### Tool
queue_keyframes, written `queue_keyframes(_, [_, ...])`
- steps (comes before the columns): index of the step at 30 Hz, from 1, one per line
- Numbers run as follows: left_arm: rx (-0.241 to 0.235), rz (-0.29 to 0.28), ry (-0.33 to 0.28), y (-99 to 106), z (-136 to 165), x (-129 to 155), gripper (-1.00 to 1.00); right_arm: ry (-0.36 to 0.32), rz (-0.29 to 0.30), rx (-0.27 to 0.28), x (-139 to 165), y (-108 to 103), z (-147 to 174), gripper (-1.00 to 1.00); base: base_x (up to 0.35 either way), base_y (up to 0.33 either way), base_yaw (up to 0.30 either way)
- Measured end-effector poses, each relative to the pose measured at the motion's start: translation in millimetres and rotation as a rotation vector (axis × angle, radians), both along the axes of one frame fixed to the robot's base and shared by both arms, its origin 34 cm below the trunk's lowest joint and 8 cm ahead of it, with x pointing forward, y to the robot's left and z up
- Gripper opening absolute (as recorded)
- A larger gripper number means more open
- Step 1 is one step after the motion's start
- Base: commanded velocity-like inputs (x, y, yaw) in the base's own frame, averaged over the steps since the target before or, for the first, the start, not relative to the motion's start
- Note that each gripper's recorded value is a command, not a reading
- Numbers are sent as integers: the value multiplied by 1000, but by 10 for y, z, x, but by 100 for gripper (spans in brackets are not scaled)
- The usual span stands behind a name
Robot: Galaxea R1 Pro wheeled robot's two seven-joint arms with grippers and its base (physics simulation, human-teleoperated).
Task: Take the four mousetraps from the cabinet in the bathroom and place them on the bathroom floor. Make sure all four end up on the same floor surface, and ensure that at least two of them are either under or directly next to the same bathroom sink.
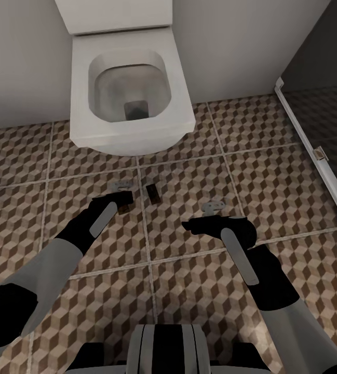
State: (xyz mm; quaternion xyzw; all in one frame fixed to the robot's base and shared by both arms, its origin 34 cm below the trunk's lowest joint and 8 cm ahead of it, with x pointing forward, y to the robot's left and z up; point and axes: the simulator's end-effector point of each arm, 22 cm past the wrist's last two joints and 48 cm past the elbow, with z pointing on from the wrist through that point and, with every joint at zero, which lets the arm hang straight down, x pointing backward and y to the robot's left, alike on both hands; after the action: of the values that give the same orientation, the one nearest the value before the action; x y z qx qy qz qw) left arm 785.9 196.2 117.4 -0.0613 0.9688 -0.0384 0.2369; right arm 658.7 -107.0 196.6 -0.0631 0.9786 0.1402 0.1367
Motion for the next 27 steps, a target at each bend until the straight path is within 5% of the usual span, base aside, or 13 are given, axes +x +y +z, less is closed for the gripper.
queue_keyframes(27, [0,-6,15,-17,-91,-53,-100,10,0,0,-27,0,-68,100,0,0,0])
